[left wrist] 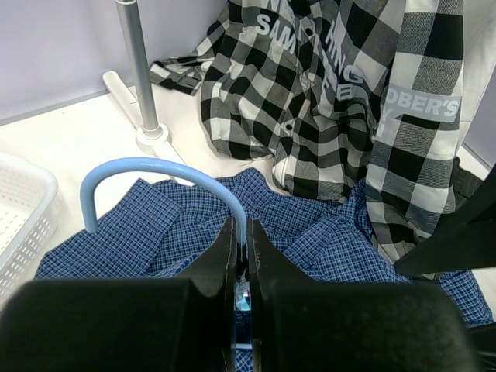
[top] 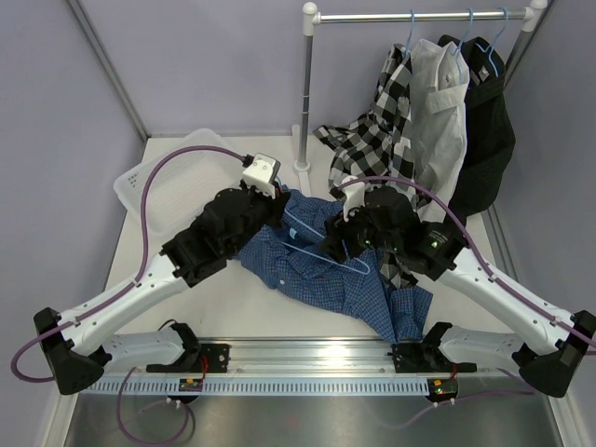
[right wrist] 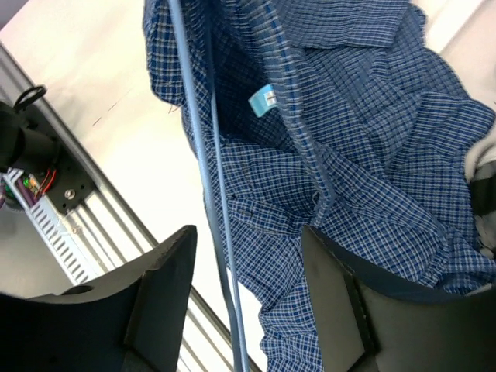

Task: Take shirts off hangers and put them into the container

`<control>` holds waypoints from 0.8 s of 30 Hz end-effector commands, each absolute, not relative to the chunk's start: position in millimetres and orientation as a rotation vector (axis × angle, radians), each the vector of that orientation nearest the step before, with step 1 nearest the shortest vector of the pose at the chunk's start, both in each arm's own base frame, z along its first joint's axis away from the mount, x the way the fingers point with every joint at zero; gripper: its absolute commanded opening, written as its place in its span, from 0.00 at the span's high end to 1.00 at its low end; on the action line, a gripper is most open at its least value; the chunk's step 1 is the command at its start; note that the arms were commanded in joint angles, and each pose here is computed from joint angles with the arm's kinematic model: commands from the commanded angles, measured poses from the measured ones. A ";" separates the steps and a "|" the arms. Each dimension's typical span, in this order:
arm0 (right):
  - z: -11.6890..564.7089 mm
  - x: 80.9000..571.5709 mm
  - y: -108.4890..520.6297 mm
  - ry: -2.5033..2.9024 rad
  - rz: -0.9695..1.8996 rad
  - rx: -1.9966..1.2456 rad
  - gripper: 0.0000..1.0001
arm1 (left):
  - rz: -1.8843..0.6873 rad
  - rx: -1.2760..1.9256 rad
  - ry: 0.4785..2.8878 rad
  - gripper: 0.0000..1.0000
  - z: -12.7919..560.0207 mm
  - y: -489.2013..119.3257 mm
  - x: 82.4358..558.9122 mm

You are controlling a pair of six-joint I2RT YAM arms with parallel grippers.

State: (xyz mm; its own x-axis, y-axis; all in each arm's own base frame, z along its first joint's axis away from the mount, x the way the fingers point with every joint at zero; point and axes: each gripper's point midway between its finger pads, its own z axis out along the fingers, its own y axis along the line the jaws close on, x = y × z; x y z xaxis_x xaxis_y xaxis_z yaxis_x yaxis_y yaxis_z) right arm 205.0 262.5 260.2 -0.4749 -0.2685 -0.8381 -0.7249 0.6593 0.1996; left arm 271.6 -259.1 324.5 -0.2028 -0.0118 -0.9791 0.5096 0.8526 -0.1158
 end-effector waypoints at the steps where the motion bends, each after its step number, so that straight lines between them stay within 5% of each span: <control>1: 278.0 201.3 278.3 1.965 0.791 -0.834 0.39 | -0.538 0.360 1.646 1.00 350.6 -262.7 273.2; 9: 272.5 198.5 277.1 1.977 0.797 -0.837 0.62 | -0.527 0.357 1.643 1.00 351.3 -260.5 273.8; 16: 272.6 198.5 270.1 1.978 0.779 -0.803 0.96 | -0.526 0.360 1.641 0.99 351.3 -259.5 272.8; 19: 278.5 194.9 265.5 1.958 0.784 -0.786 1.00 | -0.534 0.372 1.640 0.70 351.0 -261.5 271.9; 23: 280.2 189.9 258.4 1.953 0.787 -0.765 1.00 | -0.552 0.391 1.644 0.12 350.8 -265.2 269.8; 24: 279.4 189.1 256.5 1.958 0.782 -0.761 1.00 | -0.573 0.390 1.655 0.07 350.2 -267.1 267.4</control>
